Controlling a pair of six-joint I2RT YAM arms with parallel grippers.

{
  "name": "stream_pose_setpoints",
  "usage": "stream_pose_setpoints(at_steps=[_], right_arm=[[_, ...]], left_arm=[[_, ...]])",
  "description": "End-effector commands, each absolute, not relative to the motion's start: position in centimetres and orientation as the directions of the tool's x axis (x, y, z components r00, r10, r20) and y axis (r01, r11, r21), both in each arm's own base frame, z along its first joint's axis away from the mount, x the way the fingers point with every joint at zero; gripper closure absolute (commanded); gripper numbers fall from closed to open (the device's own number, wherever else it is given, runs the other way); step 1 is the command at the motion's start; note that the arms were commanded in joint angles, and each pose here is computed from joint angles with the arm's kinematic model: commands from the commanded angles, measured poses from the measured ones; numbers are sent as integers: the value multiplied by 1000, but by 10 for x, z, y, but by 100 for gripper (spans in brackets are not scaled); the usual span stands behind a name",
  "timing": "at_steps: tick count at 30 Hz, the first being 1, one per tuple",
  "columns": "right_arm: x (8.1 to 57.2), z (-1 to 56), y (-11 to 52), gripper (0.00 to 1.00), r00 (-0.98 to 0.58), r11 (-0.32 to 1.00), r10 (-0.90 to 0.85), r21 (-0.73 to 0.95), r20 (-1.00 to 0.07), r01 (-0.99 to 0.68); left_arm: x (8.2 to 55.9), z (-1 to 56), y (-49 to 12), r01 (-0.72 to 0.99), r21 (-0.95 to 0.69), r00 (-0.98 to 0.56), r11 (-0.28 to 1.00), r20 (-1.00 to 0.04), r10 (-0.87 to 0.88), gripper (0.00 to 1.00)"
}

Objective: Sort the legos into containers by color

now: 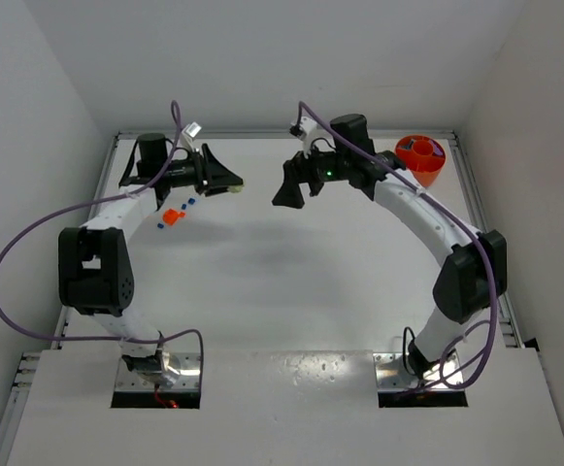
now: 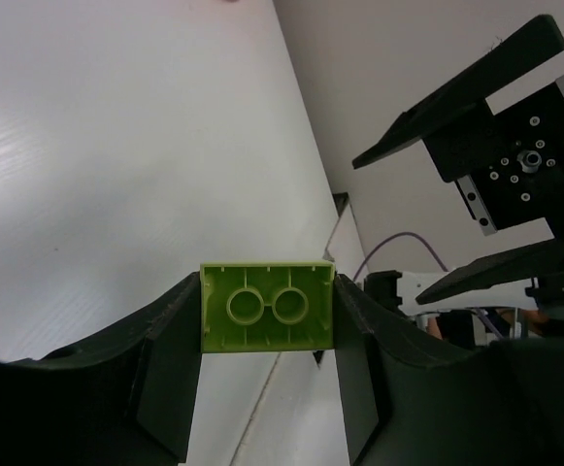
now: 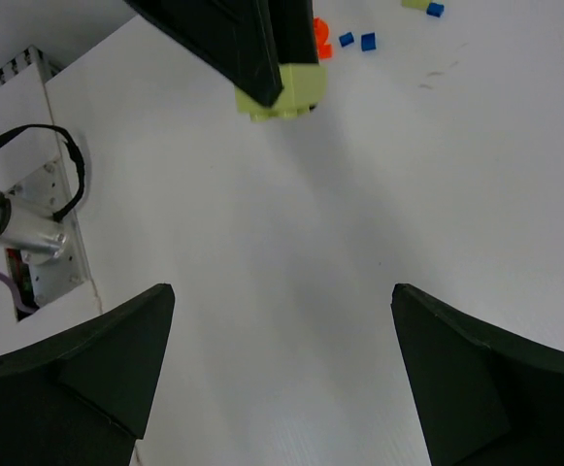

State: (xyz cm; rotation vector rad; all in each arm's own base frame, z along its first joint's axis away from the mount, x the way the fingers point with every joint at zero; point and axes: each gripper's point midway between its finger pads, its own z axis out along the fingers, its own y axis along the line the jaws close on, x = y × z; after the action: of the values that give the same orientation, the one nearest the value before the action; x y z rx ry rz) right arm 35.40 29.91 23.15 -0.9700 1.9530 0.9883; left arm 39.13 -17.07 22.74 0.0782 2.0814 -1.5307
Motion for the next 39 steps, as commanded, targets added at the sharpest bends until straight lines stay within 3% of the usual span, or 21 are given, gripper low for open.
stream_pose_setpoints(at_steps=[1,25,32,36,39], right_arm=[[365,249,320,6,-348,409,-315,205,-883,-889],[373,243,376,6,-272,402,-411,95,-870,-911],[376,231,380,15,-283,413,-428,93,-858,-906],[386,237,379,36,-266,444,-418,60,-868,-894],[387,236,378,45,-267,452,-420,55,-868,-890]], left_arm=[[377,254,-185,417,-863,-842,284,-485,-236,80],[364,244,-212,391,-892,-888,227,-431,-163,82],[359,248,-219,398,-894,-891,207,-431,-144,82],[354,245,-222,384,-902,-902,197,-412,-131,82],[353,242,-222,376,-905,-905,198,-404,-131,82]])
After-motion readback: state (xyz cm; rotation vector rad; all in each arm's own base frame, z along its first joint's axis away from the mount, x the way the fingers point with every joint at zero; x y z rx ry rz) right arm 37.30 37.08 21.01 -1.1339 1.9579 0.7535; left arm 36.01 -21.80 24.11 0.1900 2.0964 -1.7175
